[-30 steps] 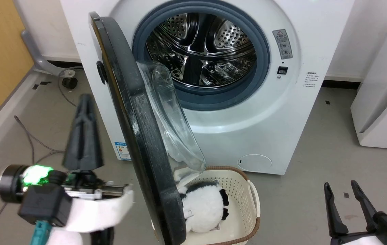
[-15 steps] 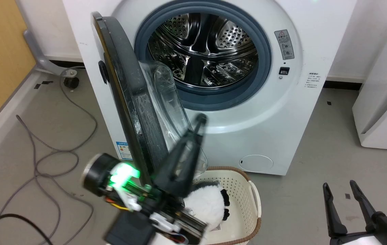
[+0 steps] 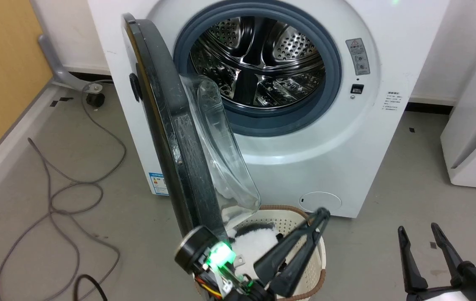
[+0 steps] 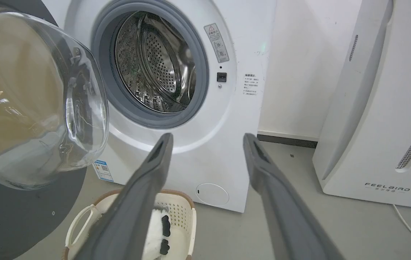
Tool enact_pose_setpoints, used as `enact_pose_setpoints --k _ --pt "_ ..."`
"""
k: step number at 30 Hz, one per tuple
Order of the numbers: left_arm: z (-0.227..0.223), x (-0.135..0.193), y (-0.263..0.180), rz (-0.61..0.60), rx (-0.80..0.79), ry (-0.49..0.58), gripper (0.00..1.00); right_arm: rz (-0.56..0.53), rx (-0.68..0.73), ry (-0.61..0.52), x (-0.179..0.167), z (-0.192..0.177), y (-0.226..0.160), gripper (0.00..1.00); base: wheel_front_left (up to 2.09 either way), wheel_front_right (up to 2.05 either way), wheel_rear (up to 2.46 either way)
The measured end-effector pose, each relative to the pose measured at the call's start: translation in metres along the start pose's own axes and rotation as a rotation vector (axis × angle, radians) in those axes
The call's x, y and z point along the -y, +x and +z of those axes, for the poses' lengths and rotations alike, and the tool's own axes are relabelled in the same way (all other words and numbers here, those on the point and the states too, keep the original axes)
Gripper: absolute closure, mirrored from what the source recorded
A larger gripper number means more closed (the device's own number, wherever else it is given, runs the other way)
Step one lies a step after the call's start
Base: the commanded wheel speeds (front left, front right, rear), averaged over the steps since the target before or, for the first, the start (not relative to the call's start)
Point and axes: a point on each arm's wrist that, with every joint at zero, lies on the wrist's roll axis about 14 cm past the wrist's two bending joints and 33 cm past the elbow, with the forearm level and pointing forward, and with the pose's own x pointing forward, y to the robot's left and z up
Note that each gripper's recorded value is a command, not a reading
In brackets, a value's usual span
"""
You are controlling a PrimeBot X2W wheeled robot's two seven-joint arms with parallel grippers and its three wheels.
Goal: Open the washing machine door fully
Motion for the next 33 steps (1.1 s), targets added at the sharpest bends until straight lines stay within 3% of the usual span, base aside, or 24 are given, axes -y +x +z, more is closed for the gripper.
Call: enact_pose_setpoints --k 10,21,33 --pt "-0.047 0.002 -0.032 0.035 -0.180 -0.027 1.00 0.023 -0.013 0.003 -0.007 -0.005 0.004 0.00 0.00 0.00 0.00" --pt "-0.103 -0.034 -0.072 0.185 -0.392 -0.024 1.00 0.065 -0.048 0.012 -0.021 -0.017 0.011 0.00 0.00 0.00 0.00" --pt "-0.116 -0.052 -0.091 0.255 -0.453 -0.009 1.00 0.087 -0.058 0.016 -0.028 -0.021 0.015 0.00 0.00 0.00 0.00"
